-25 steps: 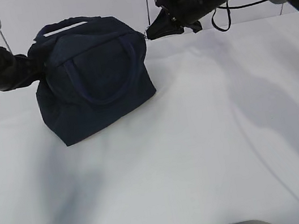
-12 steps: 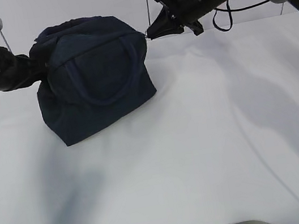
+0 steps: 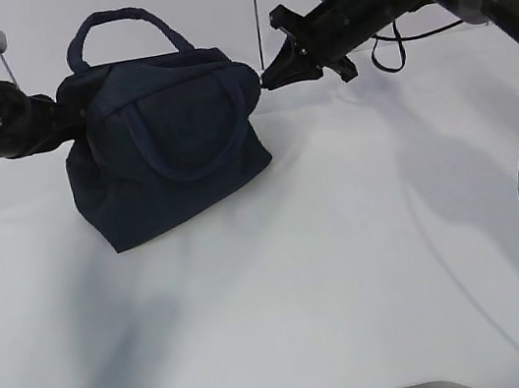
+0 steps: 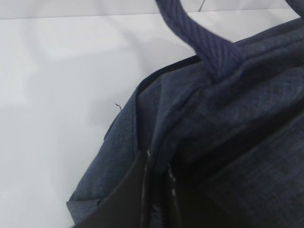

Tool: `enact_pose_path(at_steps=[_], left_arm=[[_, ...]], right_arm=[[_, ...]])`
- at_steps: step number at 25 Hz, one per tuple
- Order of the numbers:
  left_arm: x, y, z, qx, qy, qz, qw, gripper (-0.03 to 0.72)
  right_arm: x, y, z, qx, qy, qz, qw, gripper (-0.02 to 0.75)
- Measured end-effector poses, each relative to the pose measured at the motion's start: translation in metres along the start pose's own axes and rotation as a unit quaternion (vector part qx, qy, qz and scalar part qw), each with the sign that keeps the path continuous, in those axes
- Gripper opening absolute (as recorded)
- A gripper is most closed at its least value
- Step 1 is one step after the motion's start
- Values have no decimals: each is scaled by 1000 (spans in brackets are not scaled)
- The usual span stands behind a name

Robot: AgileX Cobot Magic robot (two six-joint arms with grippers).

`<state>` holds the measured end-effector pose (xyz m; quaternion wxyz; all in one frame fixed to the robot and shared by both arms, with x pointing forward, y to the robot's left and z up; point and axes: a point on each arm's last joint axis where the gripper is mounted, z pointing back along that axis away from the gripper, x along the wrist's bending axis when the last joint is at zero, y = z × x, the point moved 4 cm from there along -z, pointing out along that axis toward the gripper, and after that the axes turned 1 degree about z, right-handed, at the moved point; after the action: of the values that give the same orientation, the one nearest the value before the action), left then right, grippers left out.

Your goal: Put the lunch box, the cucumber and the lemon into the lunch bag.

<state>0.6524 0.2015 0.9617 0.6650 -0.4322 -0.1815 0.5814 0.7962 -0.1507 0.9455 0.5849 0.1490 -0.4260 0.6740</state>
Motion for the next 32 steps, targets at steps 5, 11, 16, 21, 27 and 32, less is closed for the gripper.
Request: enact_pose_path(at_steps=[5, 11, 16, 21, 27, 32], left_arm=[[-2, 0, 0, 1, 8, -1, 1000, -8], [-5, 1, 0, 4, 20, -4, 1000, -6], [-11, 2, 0, 9, 44, -6, 999, 39], [-19, 5, 1, 16, 72, -13, 997, 302], [-30, 1, 17, 27, 103, -74, 991, 455], [-41, -5, 45, 41, 120, -138, 982, 465]], right_arm=[[3, -2, 2, -5, -4, 14, 1000, 5], [20, -11, 13, -27, -24, 31, 999, 5], [39, -18, 28, -46, -35, 49, 997, 5], [44, -17, 26, -45, -38, 52, 997, 5], [47, -16, 24, -43, -42, 52, 997, 5], [47, -16, 24, -43, -42, 52, 997, 5]])
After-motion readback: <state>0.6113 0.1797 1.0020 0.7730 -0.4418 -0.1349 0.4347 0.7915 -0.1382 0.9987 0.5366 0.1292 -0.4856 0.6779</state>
